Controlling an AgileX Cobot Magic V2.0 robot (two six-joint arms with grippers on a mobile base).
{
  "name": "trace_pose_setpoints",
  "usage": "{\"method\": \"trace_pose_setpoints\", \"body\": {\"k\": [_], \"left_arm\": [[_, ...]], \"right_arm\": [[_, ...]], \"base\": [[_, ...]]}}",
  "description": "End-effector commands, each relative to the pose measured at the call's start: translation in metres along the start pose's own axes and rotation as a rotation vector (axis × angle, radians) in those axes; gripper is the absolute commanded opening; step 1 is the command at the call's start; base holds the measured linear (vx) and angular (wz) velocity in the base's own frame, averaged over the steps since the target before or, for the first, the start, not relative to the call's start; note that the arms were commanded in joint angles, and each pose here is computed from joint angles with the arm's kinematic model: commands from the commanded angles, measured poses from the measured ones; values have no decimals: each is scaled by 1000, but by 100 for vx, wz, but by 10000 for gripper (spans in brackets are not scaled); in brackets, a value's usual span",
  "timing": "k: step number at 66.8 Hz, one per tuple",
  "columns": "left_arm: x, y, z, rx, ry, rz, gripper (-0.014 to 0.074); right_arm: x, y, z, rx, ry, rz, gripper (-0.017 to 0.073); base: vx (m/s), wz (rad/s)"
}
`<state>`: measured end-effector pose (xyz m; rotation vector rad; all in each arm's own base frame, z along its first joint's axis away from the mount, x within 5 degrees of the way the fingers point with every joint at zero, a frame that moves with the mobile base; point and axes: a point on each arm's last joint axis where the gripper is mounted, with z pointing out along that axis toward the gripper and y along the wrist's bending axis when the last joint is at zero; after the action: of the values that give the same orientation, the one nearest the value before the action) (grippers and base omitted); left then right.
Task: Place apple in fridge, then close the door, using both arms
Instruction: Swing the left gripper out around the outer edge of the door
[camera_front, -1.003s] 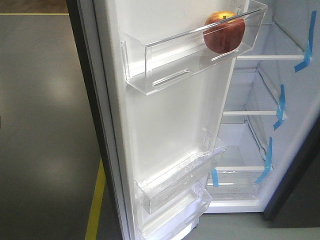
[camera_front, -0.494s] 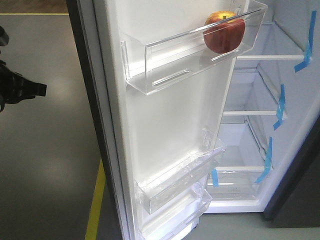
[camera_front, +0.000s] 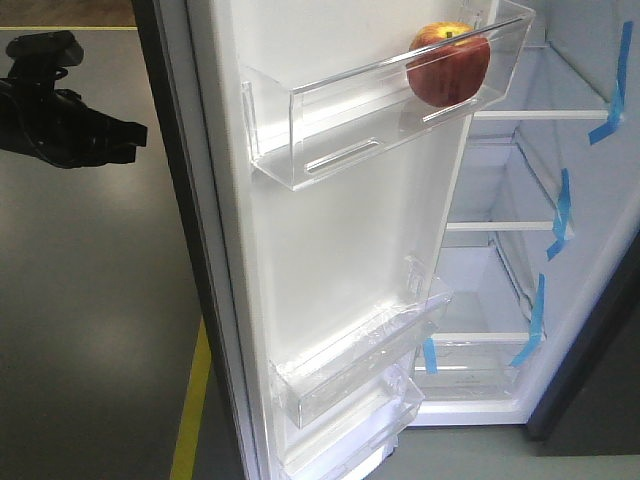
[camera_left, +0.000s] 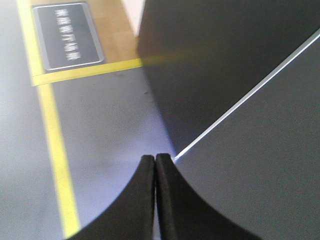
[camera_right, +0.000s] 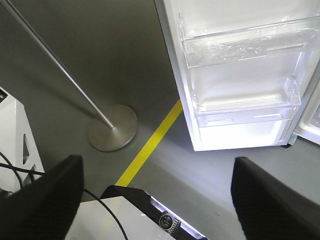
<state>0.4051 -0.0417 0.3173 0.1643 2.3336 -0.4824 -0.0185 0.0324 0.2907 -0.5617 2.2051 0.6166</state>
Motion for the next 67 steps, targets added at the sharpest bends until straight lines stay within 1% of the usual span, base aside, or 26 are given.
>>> {"method": "trace_pose_setpoints", "body": {"k": [1, 6, 12, 17, 28, 41, 46, 52, 61, 67], "left_arm": [[-26, -13, -17, 57, -117, -10, -6], [-31, -14, -11, 94, -115, 5, -6], [-39, -17, -8, 135, -132, -7, -6], [-43, -18, -5, 164, -129, -3, -6], [-50, -21, 1, 227, -137, -38, -6], [-52, -24, 10, 308, -162, -60, -6], [-51, -29, 12, 318, -156, -49, -6], [-49, -40, 15, 330, -146, -9, -6], [-46, -55, 19, 364, -123, 13, -6], [-43, -66, 19, 394, -98, 39, -6]], "right_arm": [[-4, 3, -3, -15, 4, -3, 574], [-4, 3, -3, -15, 4, -3, 574], [-4, 3, -3, -15, 4, -3, 574], [-4, 3, -3, -15, 4, -3, 574], [-4, 3, -3, -15, 4, -3, 574], [-4, 3, -3, -15, 4, -3, 574], [-4, 3, -3, -15, 4, -3, 574], [-4, 3, -3, -15, 4, -3, 574], [-4, 3, -3, -15, 4, -3, 574], [-4, 3, -3, -15, 4, -3, 574]], "base": [[0, 0], [0, 0], [0, 0], [0, 0], [0, 0], [0, 0], [0, 0], [0, 0], [0, 0], [0, 0]]}}
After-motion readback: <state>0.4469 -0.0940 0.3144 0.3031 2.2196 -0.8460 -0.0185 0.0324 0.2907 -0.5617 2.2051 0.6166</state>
